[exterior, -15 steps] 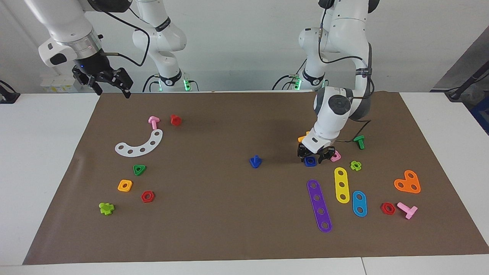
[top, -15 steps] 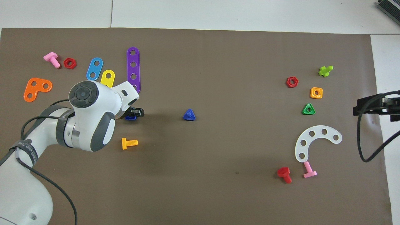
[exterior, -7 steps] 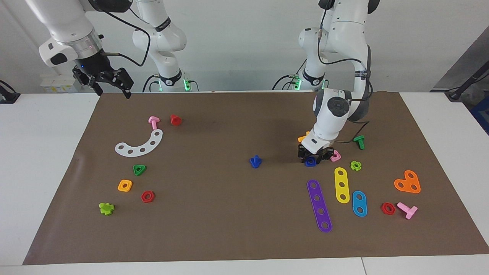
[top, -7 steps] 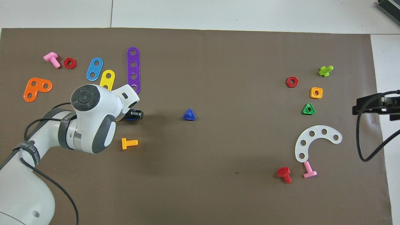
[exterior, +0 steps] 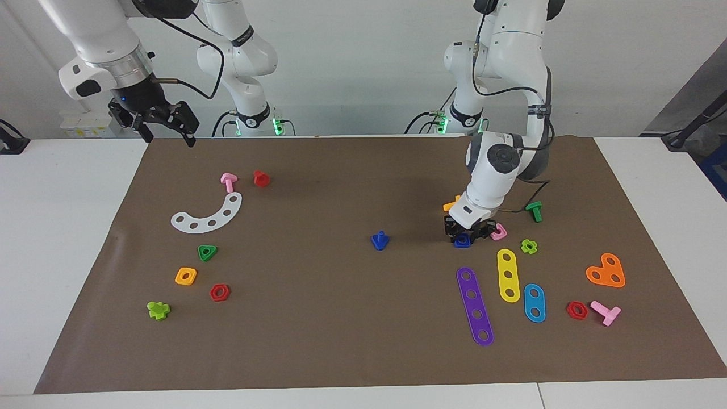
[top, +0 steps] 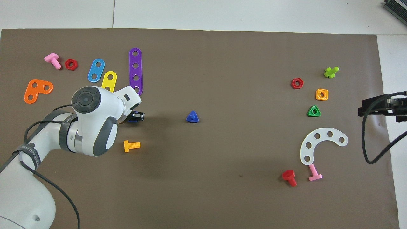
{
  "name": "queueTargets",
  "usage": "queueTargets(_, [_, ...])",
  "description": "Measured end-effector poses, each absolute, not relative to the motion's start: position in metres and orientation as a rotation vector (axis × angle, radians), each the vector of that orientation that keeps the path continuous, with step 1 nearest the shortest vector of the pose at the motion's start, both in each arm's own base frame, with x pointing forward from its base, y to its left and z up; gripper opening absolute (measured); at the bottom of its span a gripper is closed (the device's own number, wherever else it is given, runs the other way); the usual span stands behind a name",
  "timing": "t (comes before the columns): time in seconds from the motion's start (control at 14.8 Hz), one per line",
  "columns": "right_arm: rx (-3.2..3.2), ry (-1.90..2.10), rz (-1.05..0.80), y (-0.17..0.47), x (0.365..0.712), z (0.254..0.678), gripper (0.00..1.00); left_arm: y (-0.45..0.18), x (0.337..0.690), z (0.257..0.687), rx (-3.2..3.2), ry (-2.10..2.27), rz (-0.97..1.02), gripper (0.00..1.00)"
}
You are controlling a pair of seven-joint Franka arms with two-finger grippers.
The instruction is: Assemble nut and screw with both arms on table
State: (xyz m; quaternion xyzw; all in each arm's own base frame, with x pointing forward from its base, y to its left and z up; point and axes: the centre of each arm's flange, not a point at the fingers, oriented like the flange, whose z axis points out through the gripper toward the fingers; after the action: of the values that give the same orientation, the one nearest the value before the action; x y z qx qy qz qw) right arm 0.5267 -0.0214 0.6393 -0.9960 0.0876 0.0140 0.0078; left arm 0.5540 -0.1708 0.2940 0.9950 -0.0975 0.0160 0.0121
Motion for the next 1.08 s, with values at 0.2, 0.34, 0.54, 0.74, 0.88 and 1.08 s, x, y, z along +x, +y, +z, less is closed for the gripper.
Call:
queueTargets(0.2, [-3.11, 0.296, 0.044, -0.03, 0.527, 0.639, 1.0, -0.171, 0.554, 0.294, 3.102, -0.305, 0.05, 0.46])
queueTargets(0.34, [-3.11, 0.296, 0.049, -0.029, 0.528, 0.637, 1.0, -0.171, 0.554, 0.294, 3.102, -0.306, 0.05, 0.46])
queueTargets(0.54, [-3.112, 0.294, 0.058, -0.028, 0.53, 0.633, 1.0, -0.174, 0.558, 0.3, 3.098, -0.31, 0.069, 0.46])
queueTargets(0.74, [-3.113, 0.285, 0.06, -0.025, 0.53, 0.633, 1.0, -0.182, 0.57, 0.32, 3.097, -0.307, 0.065, 0.46])
queueTargets(0.88, [-3.114, 0.278, 0.06, -0.023, 0.53, 0.633, 1.0, -0.198, 0.576, 0.335, 3.097, -0.281, 0.064, 0.46])
queueTargets(1.08, [-3.117, 0.262, 0.061, -0.017, 0.531, 0.632, 1.0, -0.232, 0.575, 0.348, 3.098, -0.269, 0.045, 0.46])
